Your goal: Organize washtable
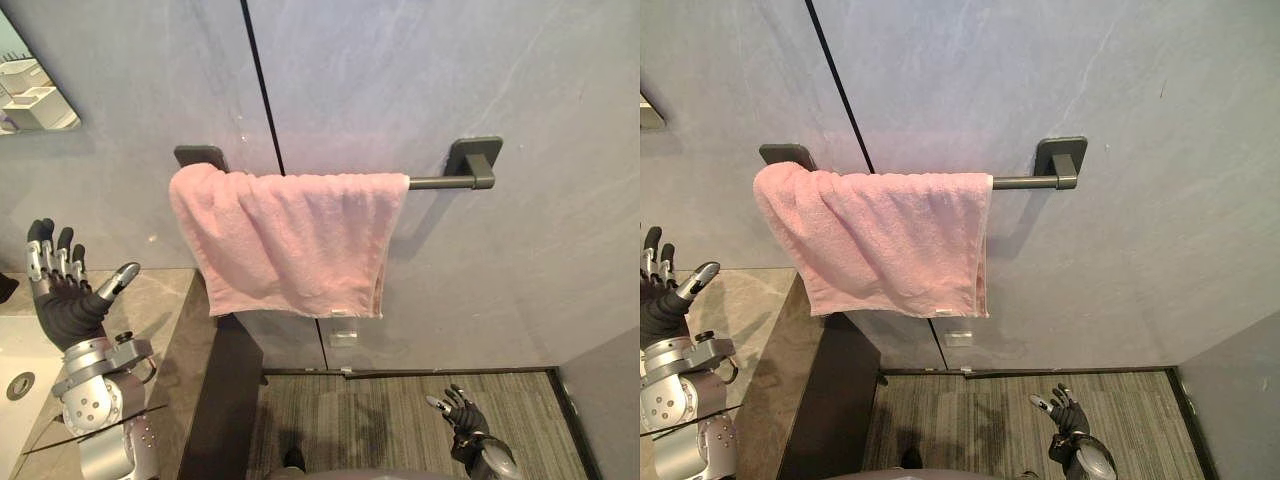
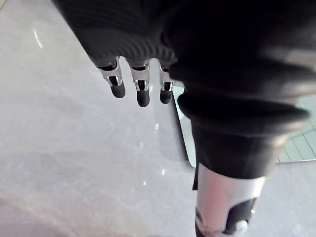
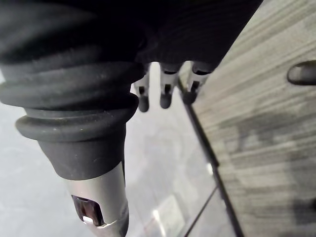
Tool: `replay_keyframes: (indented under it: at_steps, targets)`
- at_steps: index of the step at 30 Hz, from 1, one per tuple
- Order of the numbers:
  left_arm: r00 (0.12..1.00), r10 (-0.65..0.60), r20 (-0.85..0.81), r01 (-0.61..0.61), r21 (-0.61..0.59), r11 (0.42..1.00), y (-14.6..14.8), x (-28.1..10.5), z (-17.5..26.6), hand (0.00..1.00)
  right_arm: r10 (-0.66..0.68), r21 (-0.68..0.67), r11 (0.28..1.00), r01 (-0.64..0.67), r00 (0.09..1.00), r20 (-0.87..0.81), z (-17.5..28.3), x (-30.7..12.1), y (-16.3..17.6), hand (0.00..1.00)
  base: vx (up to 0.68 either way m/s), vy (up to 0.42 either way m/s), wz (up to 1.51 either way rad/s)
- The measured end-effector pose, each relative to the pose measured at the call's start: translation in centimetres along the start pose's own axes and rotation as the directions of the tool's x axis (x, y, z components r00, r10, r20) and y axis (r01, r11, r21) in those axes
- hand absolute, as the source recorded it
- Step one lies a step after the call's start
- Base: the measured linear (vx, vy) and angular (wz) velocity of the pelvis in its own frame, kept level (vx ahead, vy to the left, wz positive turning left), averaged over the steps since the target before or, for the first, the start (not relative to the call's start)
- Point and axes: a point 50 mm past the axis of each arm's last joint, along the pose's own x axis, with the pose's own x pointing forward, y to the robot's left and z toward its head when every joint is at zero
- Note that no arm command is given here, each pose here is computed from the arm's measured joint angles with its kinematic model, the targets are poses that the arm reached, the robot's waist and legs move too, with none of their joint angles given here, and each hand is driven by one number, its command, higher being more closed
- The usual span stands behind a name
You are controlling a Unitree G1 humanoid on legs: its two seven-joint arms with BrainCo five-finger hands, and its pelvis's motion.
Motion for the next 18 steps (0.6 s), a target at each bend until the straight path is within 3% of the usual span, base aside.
replay_keyframes:
  at_steps: [4, 9, 14, 18]
  targets:
    - [0.989, -0.140, -0.039, 0.141, 0.039, 0.989, -0.4, 0.9, -0.6, 0.00, 0.022, -0.002, 1.000, -0.022, 1.000, -0.001, 0.0, 0.0, 0.1, 0.00, 0.02, 0.001, -0.09]
    - [0.926, -0.320, -0.199, 0.313, -0.065, 0.947, -1.4, 1.1, -3.9, 0.00, 0.036, -0.002, 0.999, -0.036, 0.999, -0.009, -0.1, 0.0, 0.1, 0.00, 0.01, 0.000, -0.11]
    - [0.839, -0.420, -0.346, 0.354, -0.239, 0.904, -2.3, -0.8, -7.2, 0.00, 0.057, -0.037, 0.998, -0.058, 0.998, -0.029, -0.1, 0.0, 0.2, 0.00, 0.00, 0.002, -0.16]
    - [0.711, -0.489, -0.505, 0.363, -0.333, 0.870, -4.0, -4.1, -10.5, 0.00, 0.073, -0.040, 0.996, -0.073, 0.997, -0.009, 0.6, 0.4, 0.7, 0.00, -0.02, -0.001, -0.32]
